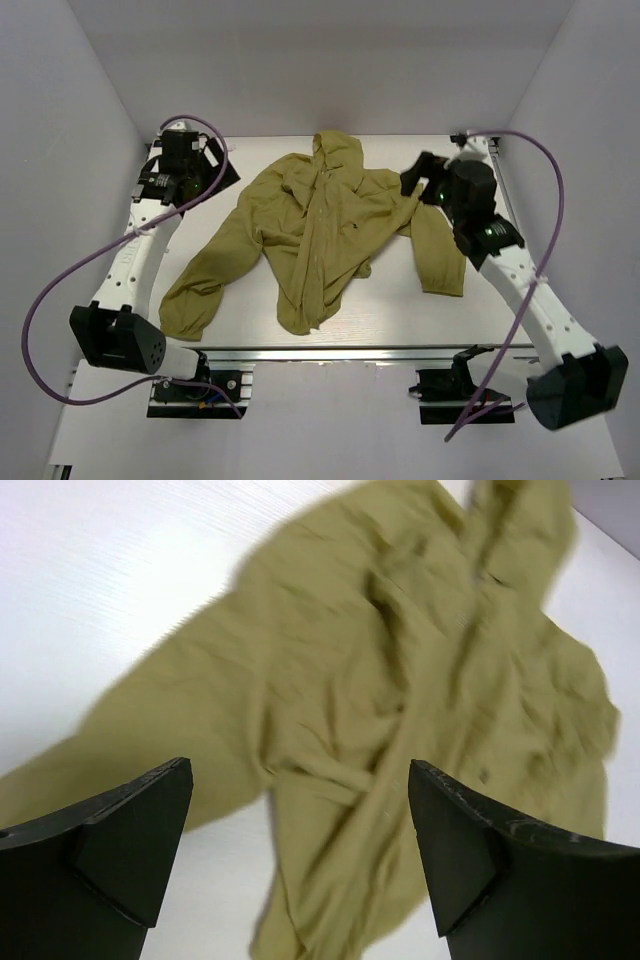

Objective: Zip up the jacket

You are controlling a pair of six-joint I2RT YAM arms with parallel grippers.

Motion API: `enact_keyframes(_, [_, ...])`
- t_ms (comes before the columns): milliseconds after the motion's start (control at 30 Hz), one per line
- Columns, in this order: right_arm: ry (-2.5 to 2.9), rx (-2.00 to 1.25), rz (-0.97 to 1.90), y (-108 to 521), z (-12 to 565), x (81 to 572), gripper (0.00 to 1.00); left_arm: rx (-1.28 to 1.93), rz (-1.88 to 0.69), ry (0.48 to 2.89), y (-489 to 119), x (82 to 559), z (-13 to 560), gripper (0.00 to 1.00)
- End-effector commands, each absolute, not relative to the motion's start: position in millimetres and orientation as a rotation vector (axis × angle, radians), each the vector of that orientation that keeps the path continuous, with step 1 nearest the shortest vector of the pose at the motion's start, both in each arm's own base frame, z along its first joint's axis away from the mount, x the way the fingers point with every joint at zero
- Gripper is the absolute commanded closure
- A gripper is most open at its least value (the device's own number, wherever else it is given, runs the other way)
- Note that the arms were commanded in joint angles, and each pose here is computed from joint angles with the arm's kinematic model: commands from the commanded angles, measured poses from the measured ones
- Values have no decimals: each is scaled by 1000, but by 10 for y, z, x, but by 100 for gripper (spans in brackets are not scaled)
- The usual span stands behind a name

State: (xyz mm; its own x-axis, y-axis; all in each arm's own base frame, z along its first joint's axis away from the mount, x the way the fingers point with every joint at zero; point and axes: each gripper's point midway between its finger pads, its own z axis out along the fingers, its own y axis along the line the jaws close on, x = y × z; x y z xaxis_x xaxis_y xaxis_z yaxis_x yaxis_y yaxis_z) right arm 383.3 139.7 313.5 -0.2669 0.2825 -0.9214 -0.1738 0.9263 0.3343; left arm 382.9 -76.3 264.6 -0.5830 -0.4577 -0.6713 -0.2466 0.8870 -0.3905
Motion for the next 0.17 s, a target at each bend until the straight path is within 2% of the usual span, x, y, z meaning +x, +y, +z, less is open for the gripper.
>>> enact_keyframes(0, [1940,217,229,903,2594,3382,10,-576,-176,2157,-422,3820,2776,2])
enact_keyframes(133, [1932,277,155,677,2410,3151,11,-551,-248,2172,-447,3803,2663,2])
